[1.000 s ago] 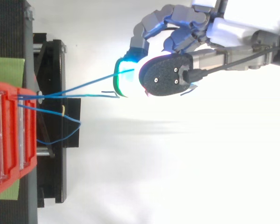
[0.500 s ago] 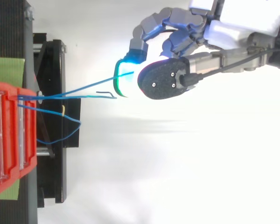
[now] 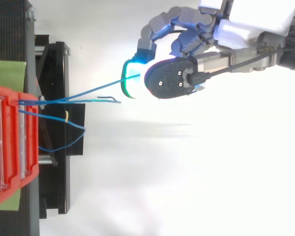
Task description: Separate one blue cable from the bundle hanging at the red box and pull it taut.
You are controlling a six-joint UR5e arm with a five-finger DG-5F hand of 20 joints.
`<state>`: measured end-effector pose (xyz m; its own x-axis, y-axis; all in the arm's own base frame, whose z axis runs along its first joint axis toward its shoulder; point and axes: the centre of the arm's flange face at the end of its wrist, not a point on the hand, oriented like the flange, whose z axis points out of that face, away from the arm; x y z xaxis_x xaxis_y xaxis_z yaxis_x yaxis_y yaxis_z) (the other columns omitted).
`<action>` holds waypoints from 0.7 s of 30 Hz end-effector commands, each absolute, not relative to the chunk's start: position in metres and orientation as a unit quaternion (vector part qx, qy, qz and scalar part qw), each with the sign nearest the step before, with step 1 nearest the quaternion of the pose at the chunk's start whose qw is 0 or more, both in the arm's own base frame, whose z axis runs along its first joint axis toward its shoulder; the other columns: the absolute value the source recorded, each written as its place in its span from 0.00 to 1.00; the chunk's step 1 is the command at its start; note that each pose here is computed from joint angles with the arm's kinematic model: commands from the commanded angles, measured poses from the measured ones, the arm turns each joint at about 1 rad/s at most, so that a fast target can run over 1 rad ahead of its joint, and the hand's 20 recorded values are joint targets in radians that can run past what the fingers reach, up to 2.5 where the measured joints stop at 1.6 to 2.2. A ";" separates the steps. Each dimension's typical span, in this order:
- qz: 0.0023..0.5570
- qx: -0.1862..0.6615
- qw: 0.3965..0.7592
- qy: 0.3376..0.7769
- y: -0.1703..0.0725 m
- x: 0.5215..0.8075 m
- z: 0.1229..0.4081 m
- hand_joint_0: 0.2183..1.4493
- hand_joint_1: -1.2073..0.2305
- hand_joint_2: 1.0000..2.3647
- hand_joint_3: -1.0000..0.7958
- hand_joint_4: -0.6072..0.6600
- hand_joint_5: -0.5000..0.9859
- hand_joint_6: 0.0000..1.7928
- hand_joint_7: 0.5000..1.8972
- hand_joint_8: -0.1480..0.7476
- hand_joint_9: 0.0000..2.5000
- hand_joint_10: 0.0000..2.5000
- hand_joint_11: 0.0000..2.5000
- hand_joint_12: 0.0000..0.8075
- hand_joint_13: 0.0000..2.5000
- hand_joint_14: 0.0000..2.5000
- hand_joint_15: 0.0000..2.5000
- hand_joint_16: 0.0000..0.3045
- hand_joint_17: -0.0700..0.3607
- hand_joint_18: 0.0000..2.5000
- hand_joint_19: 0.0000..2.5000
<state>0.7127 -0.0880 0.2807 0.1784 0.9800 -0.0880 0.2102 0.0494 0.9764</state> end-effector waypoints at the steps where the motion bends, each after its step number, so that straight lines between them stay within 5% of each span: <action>1: 0.381 0.580 0.505 0.514 -0.089 0.712 0.279 0.28 0.47 0.00 0.28 0.55 0.18 0.45 0.28 0.48 0.31 0.41 0.55 0.42 0.37 0.01 0.35 0.14 0.38 0.25 0.20; 21: 0.384 0.592 0.500 0.503 -0.101 0.711 0.279 0.32 0.45 0.01 0.32 0.55 0.17 0.48 0.29 0.47 0.31 0.41 0.54 0.41 0.38 0.01 0.35 0.13 0.38 0.25 0.21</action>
<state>0.7103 -0.1009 0.2786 0.1987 0.9788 -0.0495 0.2129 0.0061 0.9770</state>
